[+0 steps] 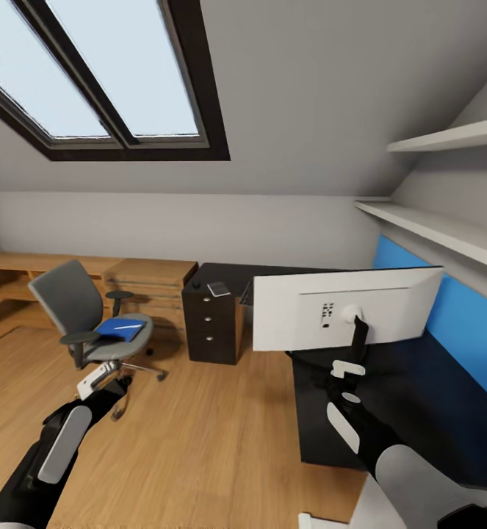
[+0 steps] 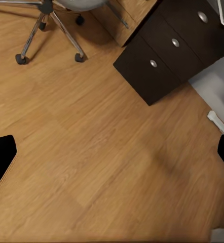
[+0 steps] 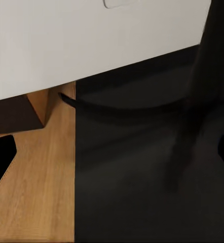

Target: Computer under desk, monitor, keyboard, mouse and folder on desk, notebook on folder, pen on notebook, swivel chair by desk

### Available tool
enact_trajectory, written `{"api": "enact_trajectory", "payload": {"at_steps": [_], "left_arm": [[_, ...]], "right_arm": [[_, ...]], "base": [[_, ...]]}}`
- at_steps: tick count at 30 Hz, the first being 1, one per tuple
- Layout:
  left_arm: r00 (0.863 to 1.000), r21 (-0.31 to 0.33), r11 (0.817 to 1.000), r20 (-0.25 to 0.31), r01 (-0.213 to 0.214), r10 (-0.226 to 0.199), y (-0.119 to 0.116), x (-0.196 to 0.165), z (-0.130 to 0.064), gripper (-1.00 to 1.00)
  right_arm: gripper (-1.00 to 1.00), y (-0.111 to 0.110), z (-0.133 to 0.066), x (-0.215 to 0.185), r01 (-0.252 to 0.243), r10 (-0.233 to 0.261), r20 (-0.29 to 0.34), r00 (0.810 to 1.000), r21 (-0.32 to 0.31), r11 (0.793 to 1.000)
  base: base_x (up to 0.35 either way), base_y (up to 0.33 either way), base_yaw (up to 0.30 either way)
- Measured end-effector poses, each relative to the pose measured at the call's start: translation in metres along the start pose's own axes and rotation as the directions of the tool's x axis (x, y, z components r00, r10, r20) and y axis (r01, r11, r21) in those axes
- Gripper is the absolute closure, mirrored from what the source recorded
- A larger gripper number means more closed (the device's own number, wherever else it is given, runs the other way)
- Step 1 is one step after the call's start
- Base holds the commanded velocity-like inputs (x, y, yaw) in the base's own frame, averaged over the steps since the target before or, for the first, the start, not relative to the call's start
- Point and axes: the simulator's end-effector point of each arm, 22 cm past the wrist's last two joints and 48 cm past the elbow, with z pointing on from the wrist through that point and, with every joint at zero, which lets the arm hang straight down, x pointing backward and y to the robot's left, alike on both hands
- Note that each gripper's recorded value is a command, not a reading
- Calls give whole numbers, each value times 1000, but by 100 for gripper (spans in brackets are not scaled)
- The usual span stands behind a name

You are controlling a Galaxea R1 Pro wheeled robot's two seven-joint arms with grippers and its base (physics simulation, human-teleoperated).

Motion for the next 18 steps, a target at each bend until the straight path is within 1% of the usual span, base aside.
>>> {"api": "enact_trajectory", "payload": {"at_steps": [10,13,14,16,18], "left_arm": [[999,7,999,-26,-38,38,-7,15,2,-100],[999,8,999,-29,-43,43,-8,17,2,-100],[999,8,999,-30,-45,45,-8,18,2,-100],[997,12,998,-38,-61,61,-12,23,3,-100],[997,13,998,-40,-65,66,-12,25,3,-100]], "right_arm": [[-100,1,0,1,0,0,-1,1000,-1,1000],[-100,1,0,1,0,0,-1,1000,-1,1000],[-100,1,0,1,0,0,-1,1000,-1,1000],[-100,0,0,0,-1,1,0,1000,0,1000],[-100,0,0,0,-1,1,0,1000,0,1000]], "base": [[-3,2,274],[0,0,275],[0,0,112],[0,0,64],[0,0,26]]}}
